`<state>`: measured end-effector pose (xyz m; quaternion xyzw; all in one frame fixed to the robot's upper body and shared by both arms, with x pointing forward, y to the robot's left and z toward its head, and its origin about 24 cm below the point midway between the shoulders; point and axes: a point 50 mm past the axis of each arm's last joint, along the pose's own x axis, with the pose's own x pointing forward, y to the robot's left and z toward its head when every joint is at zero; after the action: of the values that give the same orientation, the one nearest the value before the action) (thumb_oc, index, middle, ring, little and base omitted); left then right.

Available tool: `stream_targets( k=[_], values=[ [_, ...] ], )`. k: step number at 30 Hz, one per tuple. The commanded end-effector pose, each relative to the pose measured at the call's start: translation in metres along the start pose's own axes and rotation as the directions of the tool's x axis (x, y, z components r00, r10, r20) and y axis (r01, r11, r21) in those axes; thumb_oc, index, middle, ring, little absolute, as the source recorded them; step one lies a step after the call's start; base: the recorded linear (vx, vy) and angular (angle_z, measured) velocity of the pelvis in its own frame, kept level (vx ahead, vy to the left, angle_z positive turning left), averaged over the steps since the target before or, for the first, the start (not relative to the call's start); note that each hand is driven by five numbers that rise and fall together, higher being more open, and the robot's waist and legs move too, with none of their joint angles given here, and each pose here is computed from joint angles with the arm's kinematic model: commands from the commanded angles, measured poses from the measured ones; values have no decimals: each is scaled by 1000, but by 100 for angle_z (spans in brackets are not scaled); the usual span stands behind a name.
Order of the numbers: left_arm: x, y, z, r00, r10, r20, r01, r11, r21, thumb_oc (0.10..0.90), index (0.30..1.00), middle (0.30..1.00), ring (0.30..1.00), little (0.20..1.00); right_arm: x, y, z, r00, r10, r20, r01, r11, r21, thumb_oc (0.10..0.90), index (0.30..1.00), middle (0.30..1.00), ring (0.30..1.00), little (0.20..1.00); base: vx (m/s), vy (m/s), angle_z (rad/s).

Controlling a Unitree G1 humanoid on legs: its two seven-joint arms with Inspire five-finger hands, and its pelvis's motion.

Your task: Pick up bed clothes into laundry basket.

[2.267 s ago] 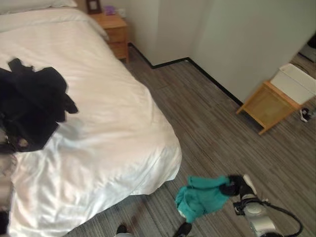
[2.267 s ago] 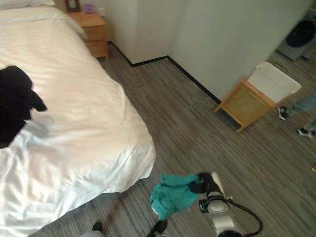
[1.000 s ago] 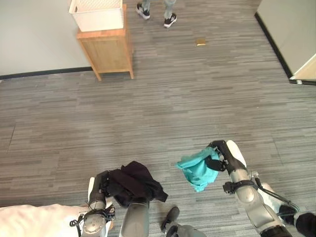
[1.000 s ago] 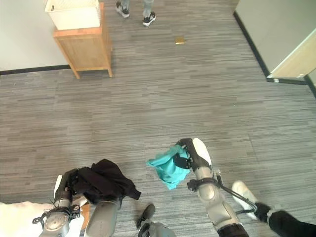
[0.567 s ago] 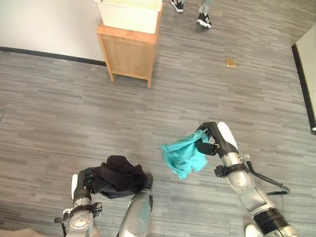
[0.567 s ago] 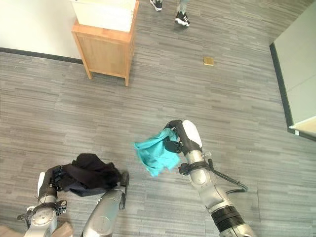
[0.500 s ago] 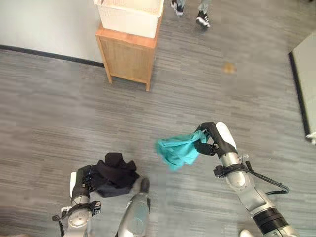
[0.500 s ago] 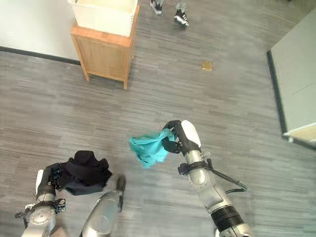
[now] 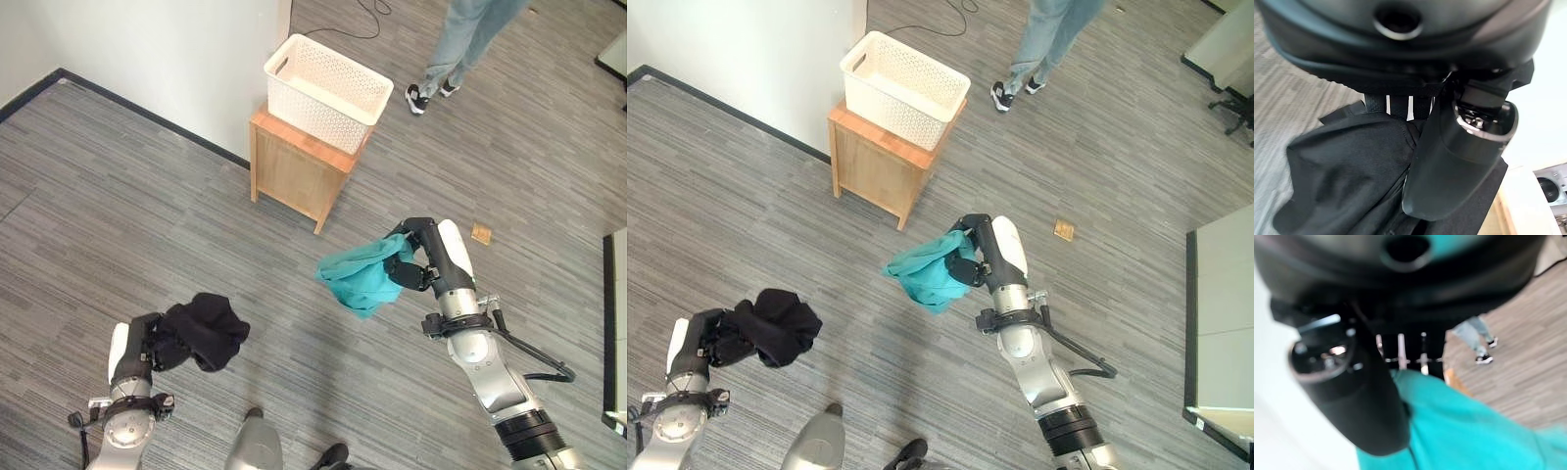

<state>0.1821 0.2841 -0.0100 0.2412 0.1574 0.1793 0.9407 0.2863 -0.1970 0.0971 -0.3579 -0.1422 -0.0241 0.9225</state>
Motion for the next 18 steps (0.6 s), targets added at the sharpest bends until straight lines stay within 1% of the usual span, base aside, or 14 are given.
stream_targets(
  k=[1,2,3,4,6,8,11,14,16,18],
  values=[
    [2,1,31,982,-38,187,47,998,-45,400,300,300,300,300,12,-30,35,971,-166,170,160,986,50,400,300,300,300,300,664,-69,183],
    [-1,-2,27,983,-61,175,68,997,-37,400,300,300,300,300,9,-29,30,976,-151,154,147,988,38,400,300,300,300,300,614,-73,97],
    [-6,-3,20,985,-79,153,85,996,-34,400,300,300,300,300,6,-27,26,980,-141,138,137,990,39,400,300,300,300,300,608,-119,-1],
    [-11,-5,12,990,-91,112,99,993,-71,400,300,300,300,300,6,-23,26,984,-114,138,109,993,47,400,300,300,300,300,401,-154,-50],
    [-11,-3,12,990,-87,112,96,992,-82,400,300,300,300,300,7,-24,28,983,-112,148,105,993,50,400,300,300,300,300,150,-172,-63],
    [-9,0,18,988,-67,141,85,989,-123,400,300,300,300,300,15,-30,34,975,-139,173,129,989,68,400,300,300,300,300,103,-150,-28],
    [-7,-2,25,984,-59,165,87,982,-168,400,300,300,300,300,19,-30,34,976,-130,174,120,991,64,400,300,300,300,300,188,118,-24],
    [-5,-7,29,980,-77,183,106,982,-154,400,300,300,300,300,20,-32,29,979,-118,164,115,993,27,400,300,300,300,300,230,179,-31],
    [-3,-14,35,975,-90,204,124,980,-158,400,300,300,300,300,22,-28,30,981,-105,164,98,994,46,400,300,300,300,300,281,53,-15],
    [-3,-14,34,975,-90,203,124,980,-158,400,300,300,300,300,22,-28,30,981,-104,164,98,994,46,400,300,300,300,300,130,35,-2]
  ],
)
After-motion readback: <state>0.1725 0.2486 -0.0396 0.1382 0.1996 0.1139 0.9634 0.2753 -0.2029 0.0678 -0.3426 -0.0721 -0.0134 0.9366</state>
